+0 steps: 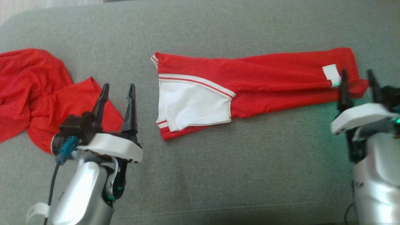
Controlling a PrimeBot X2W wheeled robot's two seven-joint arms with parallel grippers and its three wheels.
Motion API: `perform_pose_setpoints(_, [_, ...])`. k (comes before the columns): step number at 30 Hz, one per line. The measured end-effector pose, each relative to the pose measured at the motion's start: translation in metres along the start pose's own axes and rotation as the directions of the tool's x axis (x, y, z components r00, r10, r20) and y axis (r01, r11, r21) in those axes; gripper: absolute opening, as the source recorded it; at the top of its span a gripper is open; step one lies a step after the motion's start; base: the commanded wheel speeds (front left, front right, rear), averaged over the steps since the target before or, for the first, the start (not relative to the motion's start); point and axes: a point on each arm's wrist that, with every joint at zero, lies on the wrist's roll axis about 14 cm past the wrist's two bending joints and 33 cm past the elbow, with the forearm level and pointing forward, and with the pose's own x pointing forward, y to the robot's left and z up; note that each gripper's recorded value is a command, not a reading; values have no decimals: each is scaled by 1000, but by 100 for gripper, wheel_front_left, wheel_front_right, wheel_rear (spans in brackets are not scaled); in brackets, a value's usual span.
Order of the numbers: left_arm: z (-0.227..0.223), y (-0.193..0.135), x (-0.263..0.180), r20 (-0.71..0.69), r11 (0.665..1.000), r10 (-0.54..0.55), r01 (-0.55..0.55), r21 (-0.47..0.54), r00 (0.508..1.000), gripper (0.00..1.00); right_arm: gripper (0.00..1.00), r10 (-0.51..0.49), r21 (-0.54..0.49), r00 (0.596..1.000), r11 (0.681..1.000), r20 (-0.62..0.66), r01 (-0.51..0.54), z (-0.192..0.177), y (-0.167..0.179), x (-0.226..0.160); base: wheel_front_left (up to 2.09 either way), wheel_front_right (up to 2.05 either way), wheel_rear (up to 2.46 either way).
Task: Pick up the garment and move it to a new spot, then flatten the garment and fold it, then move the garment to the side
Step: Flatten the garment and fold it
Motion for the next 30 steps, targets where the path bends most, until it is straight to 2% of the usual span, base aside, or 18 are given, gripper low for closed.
perform_pose_setpoints(1, [-6, 1, 1, -13, 1000, -1, 1, -7, 1000, 100, 100, -53, 31, 998, 998, -34, 54, -5, -15, 7, 0, 0, 0])
perform_pose_setpoints(2, [-6, 1, 1, -13, 1000, -1, 1, -7, 1000, 100, 100, -53, 31, 998, 998, -34, 54, -5, -15, 7, 0, 0, 0])
perform_pose_setpoints(4, [-15, 4, 2, -33, 1000, 3, -3, -6, 999, 100, 100, -112, 81, 989, 990, -92, 119, -14, -31, 14, 0, 0, 0])
perform_pose_setpoints(7, [-22, 8, 6, -46, 1000, 5, -5, -7, 999, 100, 100, -175, 131, 966, 971, -192, 202, -34, -49, 21, 0, 0, 0])
perform_pose_setpoints(10, [-28, 15, 9, -56, 1000, 23, -24, -7, 998, 100, 100, -210, 139, 935, 956, -286, 258, -54, -60, 24, 0, 0, 0])
perform_pose_setpoints(14, [-37, 25, 13, -75, 999, 38, -39, -7, 996, 100, 100, -213, 126, 897, 952, -387, 280, -75, -59, 32, 0, 0, 0])
perform_pose_setpoints(17, [-45, 31, 15, -90, 999, 48, -49, -5, 995, 100, 100, -202, 126, 884, 953, -423, 277, -82, -54, 41, 0, 0, 0])
perform_pose_setpoints(26, [-48, 37, 30, -80, 998, 60, -61, -8, 995, 100, 98, -186, 122, 872, 956, -452, 267, -90, -50, 50, 0, 0, 0])
perform_pose_setpoints(27, [-49, 38, 30, -81, 998, 58, -59, -7, 995, 100, 42, -182, 126, 871, 956, -456, 266, -90, -49, 50, 0, 0, 0])
perform_pose_setpoints(28, [-49, 38, 30, -82, 998, 58, -59, -5, 995, 100, 0, -181, 133, 871, 954, -457, 268, -90, -49, 50, 0, 0, 0])
perform_pose_setpoints(30, [-48, 40, 32, -78, 998, 64, -65, -9, 995, 100, 0, -174, 141, 872, 954, -458, 265, -88, -48, 51, 0, 0, 0])
